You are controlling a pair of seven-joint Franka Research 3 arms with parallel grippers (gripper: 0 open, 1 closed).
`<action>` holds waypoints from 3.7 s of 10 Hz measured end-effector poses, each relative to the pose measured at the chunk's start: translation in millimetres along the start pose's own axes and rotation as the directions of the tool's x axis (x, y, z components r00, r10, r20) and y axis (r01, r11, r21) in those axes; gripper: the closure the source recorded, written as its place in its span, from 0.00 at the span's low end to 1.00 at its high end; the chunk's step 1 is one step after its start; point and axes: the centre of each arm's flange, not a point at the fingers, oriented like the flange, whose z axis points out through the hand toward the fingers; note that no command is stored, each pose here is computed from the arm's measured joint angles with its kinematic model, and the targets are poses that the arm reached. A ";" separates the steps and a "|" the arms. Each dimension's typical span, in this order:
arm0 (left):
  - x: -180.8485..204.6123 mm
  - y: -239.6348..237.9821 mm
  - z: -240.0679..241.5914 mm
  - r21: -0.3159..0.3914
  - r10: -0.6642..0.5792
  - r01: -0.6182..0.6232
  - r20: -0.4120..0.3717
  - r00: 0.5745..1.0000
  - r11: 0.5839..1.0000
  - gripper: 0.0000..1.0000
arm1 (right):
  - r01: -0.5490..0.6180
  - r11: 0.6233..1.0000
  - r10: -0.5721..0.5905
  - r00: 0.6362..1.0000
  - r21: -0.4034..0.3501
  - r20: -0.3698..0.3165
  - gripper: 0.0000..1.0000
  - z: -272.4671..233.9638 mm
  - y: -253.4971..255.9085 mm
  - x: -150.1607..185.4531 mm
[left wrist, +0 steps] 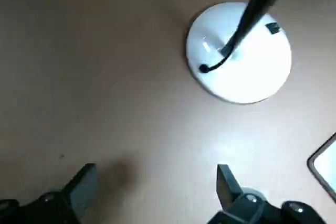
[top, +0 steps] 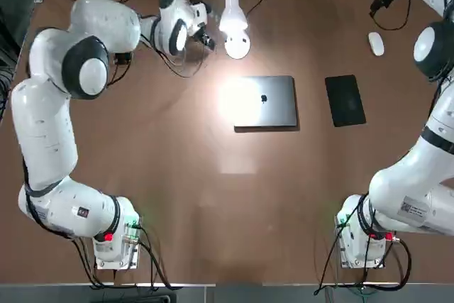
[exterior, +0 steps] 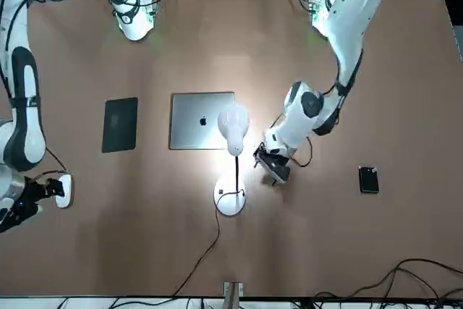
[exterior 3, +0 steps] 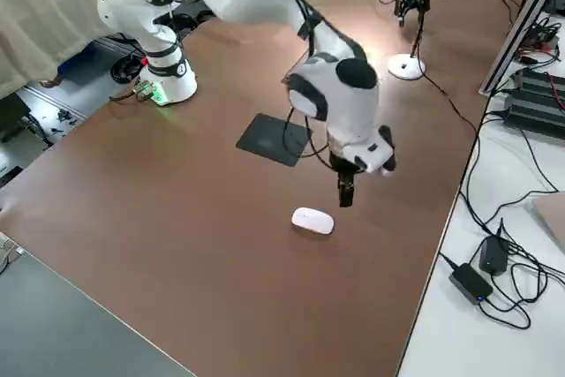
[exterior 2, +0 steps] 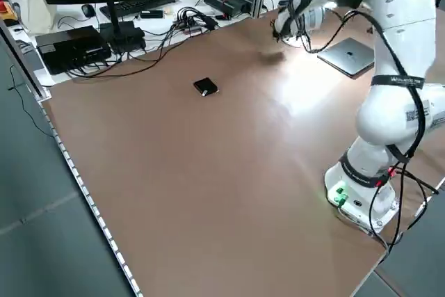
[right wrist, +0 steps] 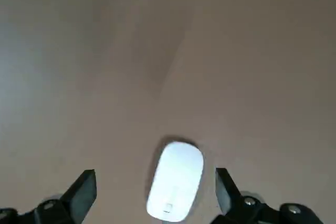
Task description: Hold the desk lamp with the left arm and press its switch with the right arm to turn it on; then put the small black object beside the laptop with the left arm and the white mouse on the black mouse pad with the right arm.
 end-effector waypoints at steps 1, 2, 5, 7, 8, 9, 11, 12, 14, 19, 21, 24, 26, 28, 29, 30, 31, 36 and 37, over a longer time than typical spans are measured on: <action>0.4 -26.3 -27.9 0.015 -0.033 0.032 0.041 0.999 0.999 0.00 | -0.010 1.000 0.010 1.000 -0.010 -0.010 0.00 22.4 2.2 -13.0; -2.4 -52.0 -51.0 0.031 -0.070 0.068 0.070 0.995 0.997 0.00 | -0.020 1.000 0.020 1.000 -0.016 -0.016 0.00 38.2 3.0 -23.1; -30.7 -116.3 -94.2 0.075 -0.266 0.256 0.205 0.942 0.964 0.00 | -0.038 0.999 0.037 0.999 -0.024 -0.025 0.00 62.5 3.6 -42.6; -56.4 -171.2 -125.0 0.105 -0.348 0.333 0.239 0.906 0.937 0.00 | -0.045 0.999 0.044 0.999 -0.026 -0.027 0.00 69.0 6.0 -49.5; -67.9 -193.5 -131.2 0.117 -0.383 0.366 0.240 0.892 0.923 0.00 | -0.046 0.998 0.045 0.998 -0.032 -0.034 0.00 73.0 6.7 -50.3; -80.8 -214.8 -133.0 0.130 -0.421 0.401 0.240 0.875 0.907 0.00 | -0.047 0.998 0.046 0.998 -0.034 -0.037 0.00 78.7 6.6 -51.1; -110.1 -265.8 -126.5 0.161 -0.499 0.473 0.233 0.834 0.866 0.00 | -0.050 0.998 0.048 0.998 -0.044 -0.049 0.00 91.3 7.6 -52.8; -124.7 -292.5 -117.5 0.196 -0.520 0.485 0.211 0.828 0.852 0.00 | -0.051 0.998 0.049 0.997 -0.046 -0.052 0.00 95.4 7.7 -53.4; -149.5 -330.0 -94.9 0.231 -0.553 0.513 0.170 0.815 0.827 0.00 | -0.053 0.998 0.050 0.997 -0.046 -0.052 0.01 96.1 8.3 -54.1; -176.1 -357.1 -47.3 0.246 -0.587 0.542 0.176 0.790 0.804 0.00 | -0.056 0.997 0.054 0.997 -0.047 -0.052 0.36 95.9 10.1 -55.7; -182.9 -362.9 -38.8 0.250 -0.594 0.548 0.176 0.785 0.798 0.00 | -0.056 0.997 0.054 0.997 -0.047 -0.052 0.36 95.9 10.2 -55.7; -184.2 -362.2 -33.9 0.249 -0.593 0.547 0.180 0.784 0.799 0.00 | -0.065 0.998 0.065 0.997 -0.007 -0.028 0.36 93.3 1.8 -50.5; -184.6 -361.1 -30.4 0.248 -0.592 0.546 0.181 0.785 0.800 0.03 | -0.091 0.995 0.091 0.996 0.032 -0.007 0.36 77.3 -20.5 -31.8; -183.7 -360.9 -30.7 0.249 -0.590 0.543 0.180 0.788 0.802 0.20 | -0.143 0.989 0.143 0.990 0.040 0.001 0.36 44.5 -62.1 -12.6; -183.9 -360.6 -30.8 0.249 -0.589 0.543 0.180 0.788 0.802 0.20 | -0.178 0.983 0.177 0.984 0.043 0.010 0.36 28.2 -91.4 -11.5; -183.4 -359.5 -32.9 0.250 -0.588 0.542 0.179 0.789 0.802 0.20 | -0.214 0.976 0.213 0.977 0.044 0.022 0.36 13.8 -124.2 -15.4; -179.1 -354.2 -42.2 0.249 -0.582 0.537 0.172 0.795 0.806 0.20 | -0.249 0.968 0.248 0.968 0.042 0.027 0.36 3.5 -157.7 -24.3; -112.8 -142.9 -44.0 0.244 -0.622 0.576 0.198 0.758 0.780 0.20 | -0.342 0.939 0.338 0.936 0.034 0.093 0.36 12.2 -269.9 -108.8; -105.6 -95.1 -28.9 0.253 -0.634 0.584 0.213 0.744 0.771 0.20 | -0.346 0.937 0.342 0.935 0.033 0.090 0.36 20.8 -274.0 -119.4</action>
